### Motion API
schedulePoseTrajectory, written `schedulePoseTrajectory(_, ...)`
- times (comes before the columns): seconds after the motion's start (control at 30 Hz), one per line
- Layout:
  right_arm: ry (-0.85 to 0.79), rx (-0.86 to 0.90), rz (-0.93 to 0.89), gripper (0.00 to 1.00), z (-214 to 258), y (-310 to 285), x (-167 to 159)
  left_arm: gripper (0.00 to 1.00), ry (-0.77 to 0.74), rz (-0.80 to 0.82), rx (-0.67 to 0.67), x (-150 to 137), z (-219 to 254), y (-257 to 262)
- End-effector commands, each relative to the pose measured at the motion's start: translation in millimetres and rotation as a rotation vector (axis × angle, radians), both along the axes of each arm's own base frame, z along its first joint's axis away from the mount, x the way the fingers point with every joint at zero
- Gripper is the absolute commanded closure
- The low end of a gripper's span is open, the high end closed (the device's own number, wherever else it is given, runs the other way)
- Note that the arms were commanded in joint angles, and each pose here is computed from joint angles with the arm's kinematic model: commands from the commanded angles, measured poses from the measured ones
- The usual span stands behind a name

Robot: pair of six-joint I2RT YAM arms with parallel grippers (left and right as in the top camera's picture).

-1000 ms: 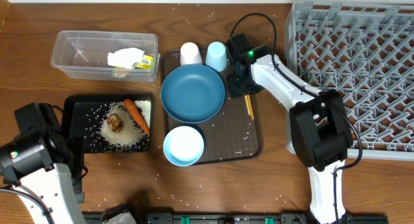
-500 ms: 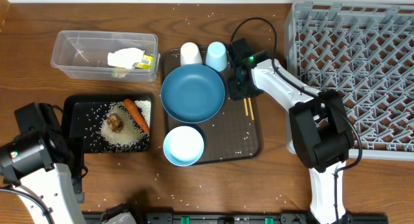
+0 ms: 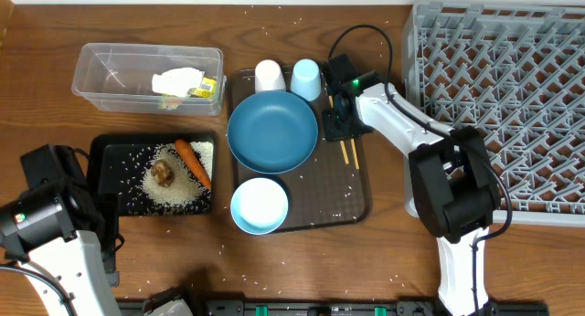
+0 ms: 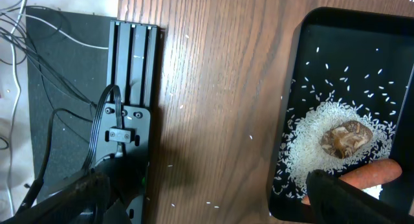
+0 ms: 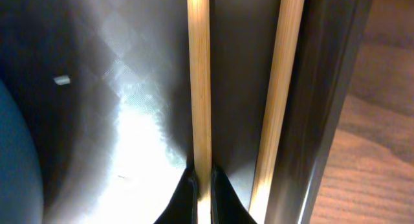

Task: Sort waste into correct bins and load items into the dishwasher rack
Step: 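Carry the chopstick right and stand it in the grey dish rack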

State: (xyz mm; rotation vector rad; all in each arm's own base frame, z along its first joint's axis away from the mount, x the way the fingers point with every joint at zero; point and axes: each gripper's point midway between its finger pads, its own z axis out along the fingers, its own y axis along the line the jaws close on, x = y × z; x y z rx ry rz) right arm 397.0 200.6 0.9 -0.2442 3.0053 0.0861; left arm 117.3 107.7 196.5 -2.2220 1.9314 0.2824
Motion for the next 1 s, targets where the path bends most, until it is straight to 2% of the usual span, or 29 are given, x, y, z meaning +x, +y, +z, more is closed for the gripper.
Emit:
schedulePoseTrajectory(0.0,0.048,-0.024,-0.006,0.99,-7,-3,-10,0.02,0.003,0.019,0.010,-2,1,2)
schedulePoseTrajectory(0.2,0.021,-0.010,-0.017,0.99,24,-4,-1,0.02,0.003,0.019,0.009,-2,1,2)
schedulePoseTrajectory(0.57,-0.180,0.073,-0.045,0.99,133,-31,21,0.02,0.003,0.019,0.009,-2,1,2)
schedulePoseTrajectory(0.8,-0.328,0.054,-0.120,0.99,193,-100,35,0.02,0.003,0.019,0.009,-2,1,2)
schedulePoseTrajectory(0.97,-0.357,0.018,-0.173,0.99,202,-153,42,0.02,0.003,0.019,0.009,-2,1,2)
